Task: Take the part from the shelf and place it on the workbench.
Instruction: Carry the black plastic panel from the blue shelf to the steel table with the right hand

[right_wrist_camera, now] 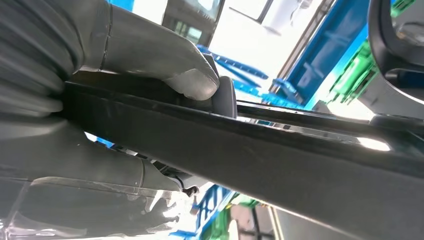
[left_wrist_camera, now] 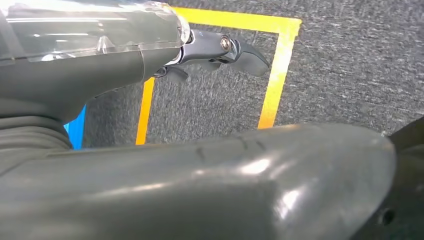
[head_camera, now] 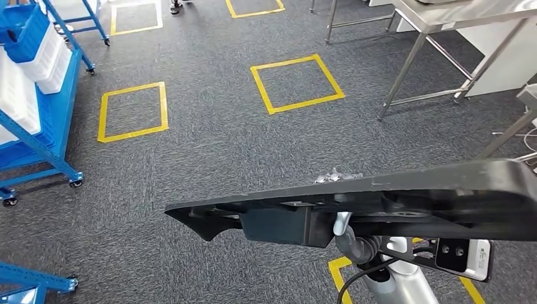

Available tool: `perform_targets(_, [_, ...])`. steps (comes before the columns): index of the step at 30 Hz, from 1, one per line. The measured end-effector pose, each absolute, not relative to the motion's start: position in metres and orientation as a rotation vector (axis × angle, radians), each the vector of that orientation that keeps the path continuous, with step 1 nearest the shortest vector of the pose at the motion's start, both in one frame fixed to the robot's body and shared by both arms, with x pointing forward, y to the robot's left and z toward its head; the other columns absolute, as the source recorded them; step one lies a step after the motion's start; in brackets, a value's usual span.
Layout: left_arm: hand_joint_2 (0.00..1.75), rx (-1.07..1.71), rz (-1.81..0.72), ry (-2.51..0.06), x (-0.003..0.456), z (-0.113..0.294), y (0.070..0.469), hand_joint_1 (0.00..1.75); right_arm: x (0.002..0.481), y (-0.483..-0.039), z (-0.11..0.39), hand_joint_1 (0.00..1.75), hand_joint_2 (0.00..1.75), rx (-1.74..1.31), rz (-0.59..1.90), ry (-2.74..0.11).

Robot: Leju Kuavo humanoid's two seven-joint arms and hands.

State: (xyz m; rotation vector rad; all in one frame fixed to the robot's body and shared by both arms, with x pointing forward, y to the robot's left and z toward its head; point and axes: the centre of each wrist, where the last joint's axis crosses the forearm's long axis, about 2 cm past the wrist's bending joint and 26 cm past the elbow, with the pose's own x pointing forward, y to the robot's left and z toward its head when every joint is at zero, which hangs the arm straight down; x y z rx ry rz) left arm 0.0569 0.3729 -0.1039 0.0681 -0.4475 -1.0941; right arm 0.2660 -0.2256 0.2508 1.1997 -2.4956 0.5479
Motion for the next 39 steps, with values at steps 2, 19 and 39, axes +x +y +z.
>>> perform_targets(2, [0.00, 0.070, -1.095, -0.446, 0.0565, -0.1040, 0.3725, 0.00, 0.2649, -0.2252, 0.2492, 1.75, 1.75, 1.198, 0.539, -2.493])
perform_targets(19, [0.00, 0.078, -1.109, -0.435, 0.0561, -0.1041, 0.3723, 0.00, 0.2681, -0.2293, 0.2499, 1.75, 1.75, 1.190, 0.508, -2.504])
perform_targets(39, [0.00, 0.087, -1.101, -0.444, 0.0565, -0.1041, 0.3713, 0.00, 0.2710, -0.2246, 0.2479, 1.75, 1.75, 1.212, 0.500, -2.469])
